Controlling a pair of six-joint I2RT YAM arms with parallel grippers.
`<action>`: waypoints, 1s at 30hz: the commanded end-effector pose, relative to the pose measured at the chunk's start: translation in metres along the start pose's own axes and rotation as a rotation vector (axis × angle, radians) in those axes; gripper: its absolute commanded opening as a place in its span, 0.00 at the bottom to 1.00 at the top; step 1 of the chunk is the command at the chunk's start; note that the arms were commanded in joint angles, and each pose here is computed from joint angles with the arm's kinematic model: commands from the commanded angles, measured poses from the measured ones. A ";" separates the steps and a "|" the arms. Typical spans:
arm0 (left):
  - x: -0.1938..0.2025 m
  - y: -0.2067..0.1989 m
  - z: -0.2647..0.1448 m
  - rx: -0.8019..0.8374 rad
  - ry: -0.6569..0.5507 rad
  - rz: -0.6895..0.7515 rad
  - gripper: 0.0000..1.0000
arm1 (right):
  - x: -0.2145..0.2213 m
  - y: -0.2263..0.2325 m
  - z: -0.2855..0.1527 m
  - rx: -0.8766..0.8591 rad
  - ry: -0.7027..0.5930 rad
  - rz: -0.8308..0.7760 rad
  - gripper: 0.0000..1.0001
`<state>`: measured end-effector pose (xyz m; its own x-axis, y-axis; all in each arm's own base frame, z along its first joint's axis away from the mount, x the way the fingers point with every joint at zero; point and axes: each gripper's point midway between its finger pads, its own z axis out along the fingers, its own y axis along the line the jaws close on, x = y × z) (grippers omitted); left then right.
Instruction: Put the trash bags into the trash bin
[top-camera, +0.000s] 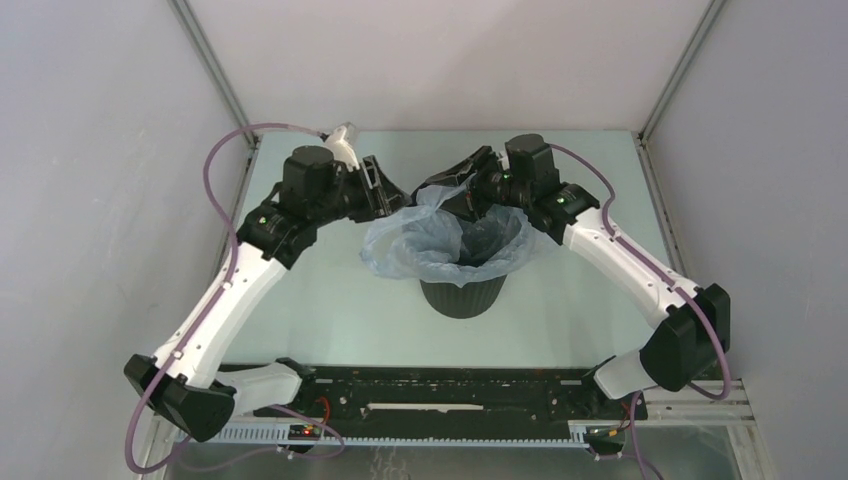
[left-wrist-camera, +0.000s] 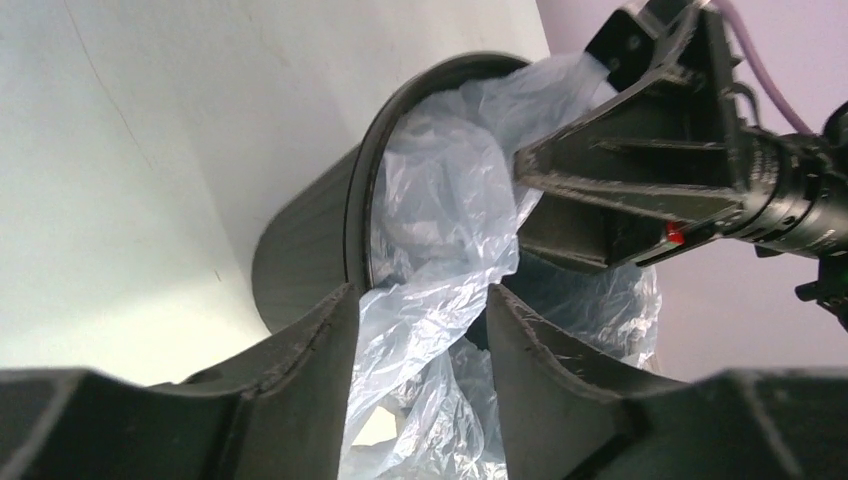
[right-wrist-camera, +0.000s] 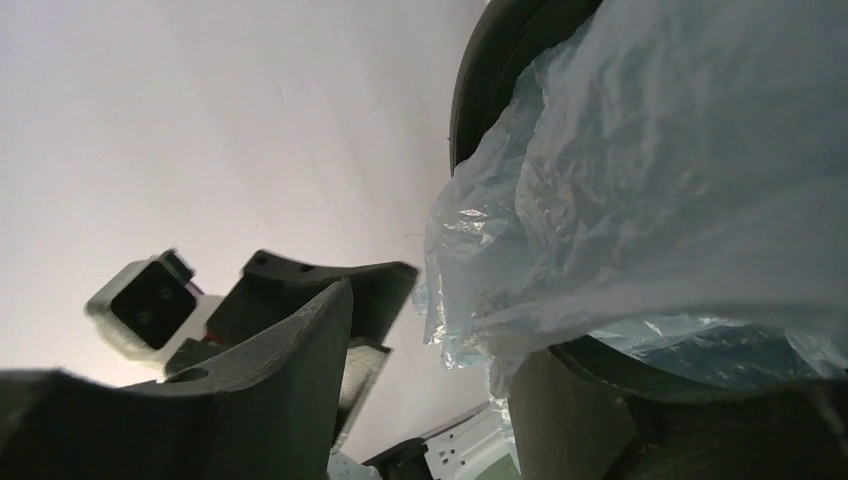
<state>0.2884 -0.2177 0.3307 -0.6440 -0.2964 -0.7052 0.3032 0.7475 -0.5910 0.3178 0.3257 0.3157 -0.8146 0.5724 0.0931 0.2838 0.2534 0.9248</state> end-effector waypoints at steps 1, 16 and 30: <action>0.020 -0.001 0.008 0.047 0.063 -0.049 0.59 | 0.014 0.022 -0.015 -0.062 0.023 0.016 0.63; -0.034 -0.028 -0.064 0.051 -0.288 0.363 0.97 | -0.009 0.018 -0.028 0.032 -0.095 0.404 0.00; -0.016 -0.038 -0.017 -0.090 -0.231 0.913 0.94 | -0.011 0.015 -0.024 0.075 -0.108 0.418 0.00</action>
<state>0.2560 -0.2366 0.3635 -0.1453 0.1836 -0.9722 0.6128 0.7881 0.0572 0.3144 0.3053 0.3254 -0.5905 0.7023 0.3976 0.6156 0.0733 0.7847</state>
